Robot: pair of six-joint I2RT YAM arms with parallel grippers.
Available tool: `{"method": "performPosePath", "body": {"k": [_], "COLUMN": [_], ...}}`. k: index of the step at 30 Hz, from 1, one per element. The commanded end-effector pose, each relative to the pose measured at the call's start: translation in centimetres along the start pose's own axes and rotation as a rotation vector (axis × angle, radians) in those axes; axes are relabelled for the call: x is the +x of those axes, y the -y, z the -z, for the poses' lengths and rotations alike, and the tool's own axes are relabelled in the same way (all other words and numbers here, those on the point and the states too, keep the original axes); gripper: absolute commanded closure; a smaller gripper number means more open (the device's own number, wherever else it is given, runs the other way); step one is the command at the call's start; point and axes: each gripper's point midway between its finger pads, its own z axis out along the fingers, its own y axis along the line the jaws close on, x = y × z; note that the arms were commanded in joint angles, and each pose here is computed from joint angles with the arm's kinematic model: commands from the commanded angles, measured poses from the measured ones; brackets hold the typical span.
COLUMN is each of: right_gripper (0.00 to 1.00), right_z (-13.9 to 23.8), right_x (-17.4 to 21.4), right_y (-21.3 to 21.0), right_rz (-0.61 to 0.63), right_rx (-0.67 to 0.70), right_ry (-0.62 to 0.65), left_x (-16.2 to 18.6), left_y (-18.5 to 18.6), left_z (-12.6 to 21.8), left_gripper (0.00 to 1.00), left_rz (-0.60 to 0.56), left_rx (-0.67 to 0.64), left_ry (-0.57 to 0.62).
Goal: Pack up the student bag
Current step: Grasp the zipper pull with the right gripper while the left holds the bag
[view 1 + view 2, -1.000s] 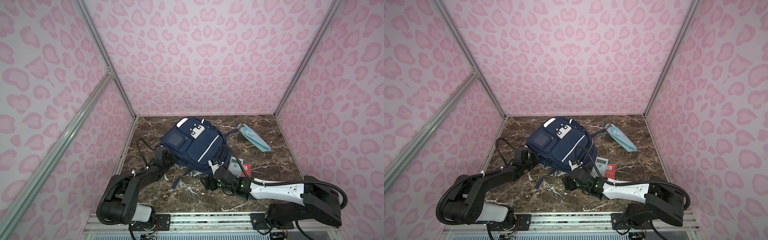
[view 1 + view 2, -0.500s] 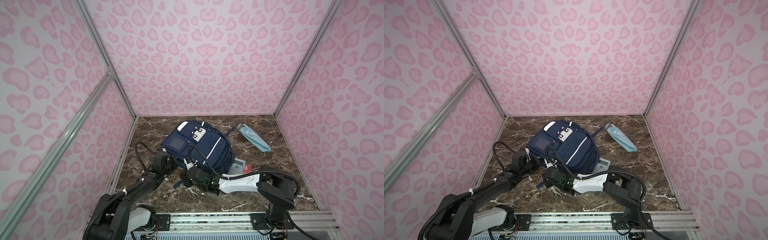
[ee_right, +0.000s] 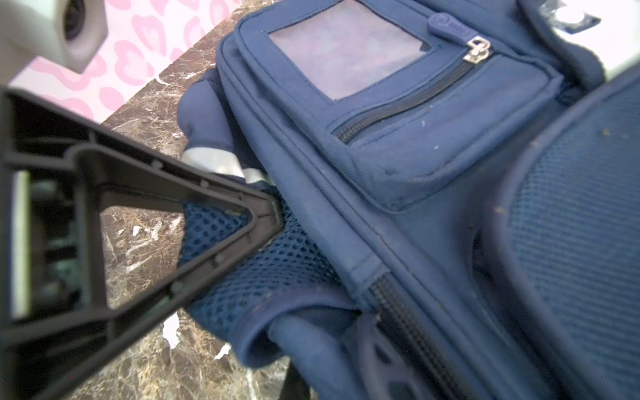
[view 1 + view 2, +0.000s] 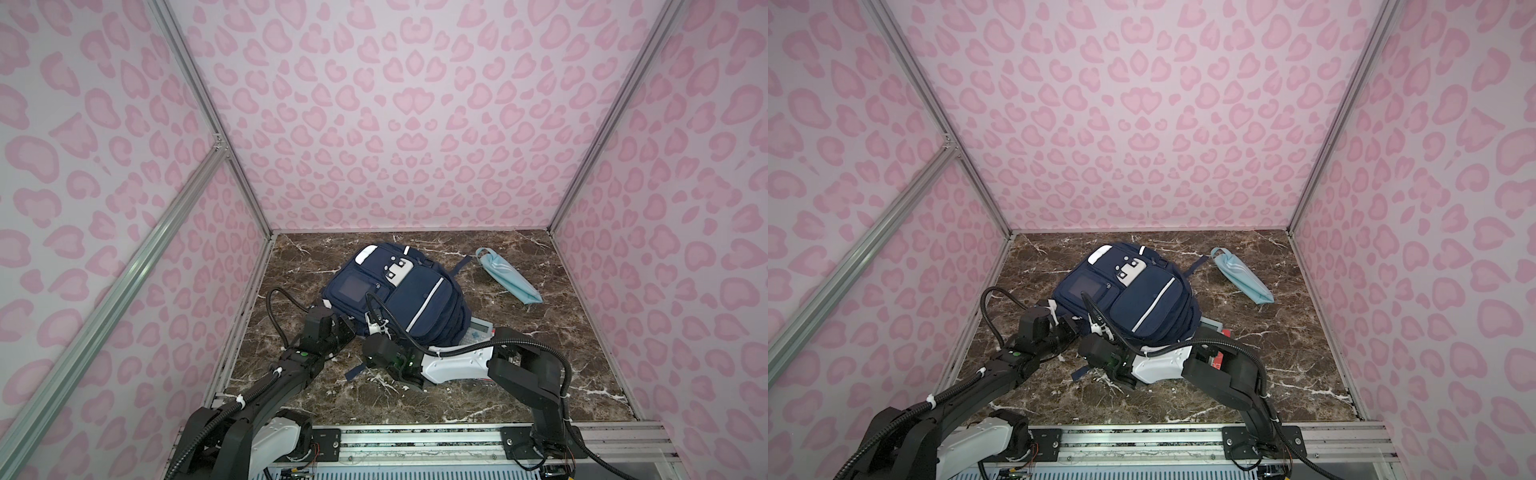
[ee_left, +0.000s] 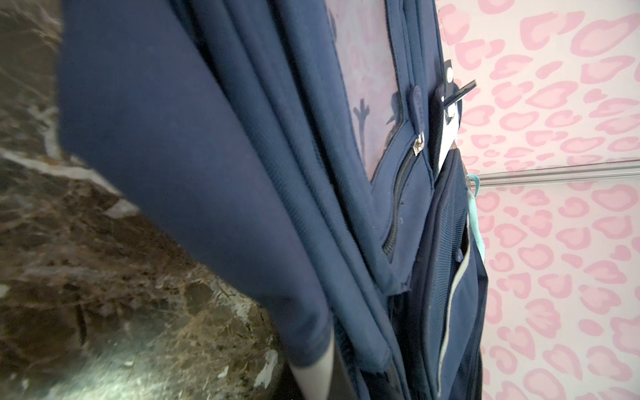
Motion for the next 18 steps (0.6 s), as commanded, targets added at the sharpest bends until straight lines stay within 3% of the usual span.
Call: {"method": "performPosePath", "body": {"k": [1, 9, 18], "right_gripper": [1.00, 1.00, 1.00], "right_z": [0.3, 3.6, 7.8], "right_x": [-0.5, 3.4, 6.9], "right_y": [0.4, 3.6, 7.3], "right_rz": [0.004, -0.067, -0.009], "right_rx": [-0.003, -0.048, -0.018], "right_ry": [0.023, -0.151, -0.318], "left_x": [0.5, -2.3, -3.7], "left_y": [0.2, 0.0, -1.4], "left_z": [0.4, 1.6, 1.6], "left_gripper": [0.97, 0.97, 0.97], "left_rz": [-0.033, -0.086, -0.072], "left_rx": [-0.001, -0.064, -0.104], "left_ry": [-0.042, 0.042, 0.073]}}
